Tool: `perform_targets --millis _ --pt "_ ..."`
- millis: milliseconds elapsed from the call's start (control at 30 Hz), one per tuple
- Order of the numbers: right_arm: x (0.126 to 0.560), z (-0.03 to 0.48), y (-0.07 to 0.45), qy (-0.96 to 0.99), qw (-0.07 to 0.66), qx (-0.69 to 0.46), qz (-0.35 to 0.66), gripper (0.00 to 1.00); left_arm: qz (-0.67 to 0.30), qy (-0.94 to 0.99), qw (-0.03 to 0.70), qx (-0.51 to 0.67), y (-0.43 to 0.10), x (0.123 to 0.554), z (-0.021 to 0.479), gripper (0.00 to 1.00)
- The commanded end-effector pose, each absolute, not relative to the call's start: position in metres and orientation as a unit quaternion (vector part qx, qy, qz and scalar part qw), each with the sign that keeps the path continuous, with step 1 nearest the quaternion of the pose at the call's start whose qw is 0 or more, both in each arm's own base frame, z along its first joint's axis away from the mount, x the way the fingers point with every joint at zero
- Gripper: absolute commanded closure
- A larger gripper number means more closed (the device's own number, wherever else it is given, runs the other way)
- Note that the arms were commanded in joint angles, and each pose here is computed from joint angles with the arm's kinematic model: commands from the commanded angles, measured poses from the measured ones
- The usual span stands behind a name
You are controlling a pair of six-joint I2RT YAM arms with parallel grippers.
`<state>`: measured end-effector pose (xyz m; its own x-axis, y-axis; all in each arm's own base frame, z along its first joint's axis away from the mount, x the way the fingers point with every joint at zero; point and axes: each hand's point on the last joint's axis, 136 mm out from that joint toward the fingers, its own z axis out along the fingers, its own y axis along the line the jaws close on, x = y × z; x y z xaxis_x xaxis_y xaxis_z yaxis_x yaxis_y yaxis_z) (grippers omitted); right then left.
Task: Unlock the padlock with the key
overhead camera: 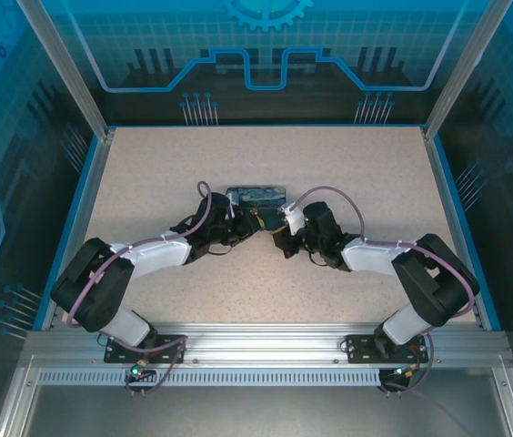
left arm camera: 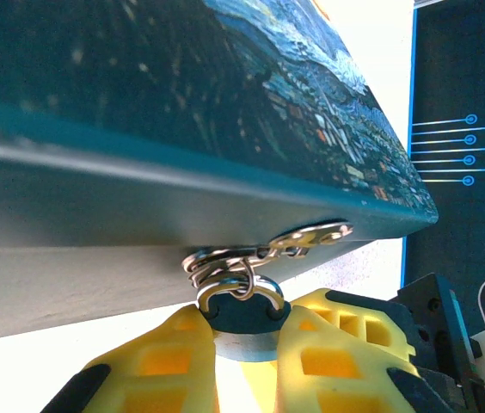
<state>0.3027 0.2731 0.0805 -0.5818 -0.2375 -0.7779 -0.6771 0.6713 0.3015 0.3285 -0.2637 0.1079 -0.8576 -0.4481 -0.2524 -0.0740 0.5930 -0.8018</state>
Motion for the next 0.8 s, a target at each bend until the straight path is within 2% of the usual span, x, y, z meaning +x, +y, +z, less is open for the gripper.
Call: perform_targets --millis 0,767 --pt "0.304 0.096 0.274 0.824 0.389 -0.273 0.307 1.0 -0.443 0.852 0.241 -0.144 -0.267 0.33 0.126 0.91" --pt "0.31 0.101 0.286 0.817 0.395 -0.276 0.316 1.0 -0.462 0.839 0.239 -0.159 -0.271 0.331 0.135 0.91"
